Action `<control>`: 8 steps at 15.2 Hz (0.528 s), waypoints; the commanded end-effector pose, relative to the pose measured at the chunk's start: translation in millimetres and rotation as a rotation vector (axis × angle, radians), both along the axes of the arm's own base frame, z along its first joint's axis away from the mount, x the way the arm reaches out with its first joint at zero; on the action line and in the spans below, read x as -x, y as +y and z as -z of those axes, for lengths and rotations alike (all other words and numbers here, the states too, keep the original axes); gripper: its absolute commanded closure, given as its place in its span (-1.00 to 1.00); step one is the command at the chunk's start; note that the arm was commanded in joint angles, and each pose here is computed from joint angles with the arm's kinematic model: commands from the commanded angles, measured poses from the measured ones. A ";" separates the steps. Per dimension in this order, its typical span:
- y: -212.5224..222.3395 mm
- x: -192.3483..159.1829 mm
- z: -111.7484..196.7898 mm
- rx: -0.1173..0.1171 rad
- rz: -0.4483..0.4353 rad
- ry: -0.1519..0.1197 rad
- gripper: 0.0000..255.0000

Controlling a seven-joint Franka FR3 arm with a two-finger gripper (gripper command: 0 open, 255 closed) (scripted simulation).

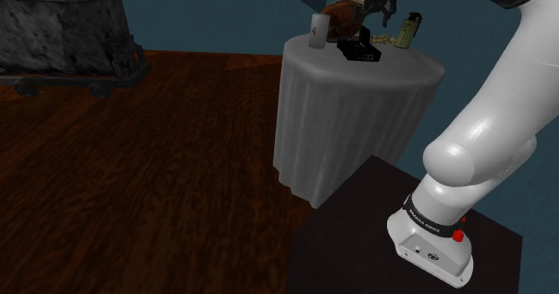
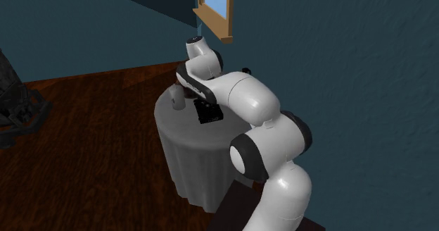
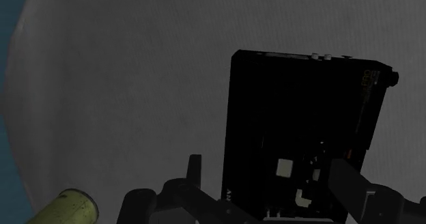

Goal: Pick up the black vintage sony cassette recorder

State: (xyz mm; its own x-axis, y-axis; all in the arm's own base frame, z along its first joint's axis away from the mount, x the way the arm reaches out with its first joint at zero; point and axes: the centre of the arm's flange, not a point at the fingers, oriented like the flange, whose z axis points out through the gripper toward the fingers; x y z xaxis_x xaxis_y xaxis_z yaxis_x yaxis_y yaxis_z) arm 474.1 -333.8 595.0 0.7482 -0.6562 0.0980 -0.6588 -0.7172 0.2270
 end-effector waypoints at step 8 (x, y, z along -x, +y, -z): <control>-5.0 -0.3 36.0 0.004 0.008 0.000 -1.00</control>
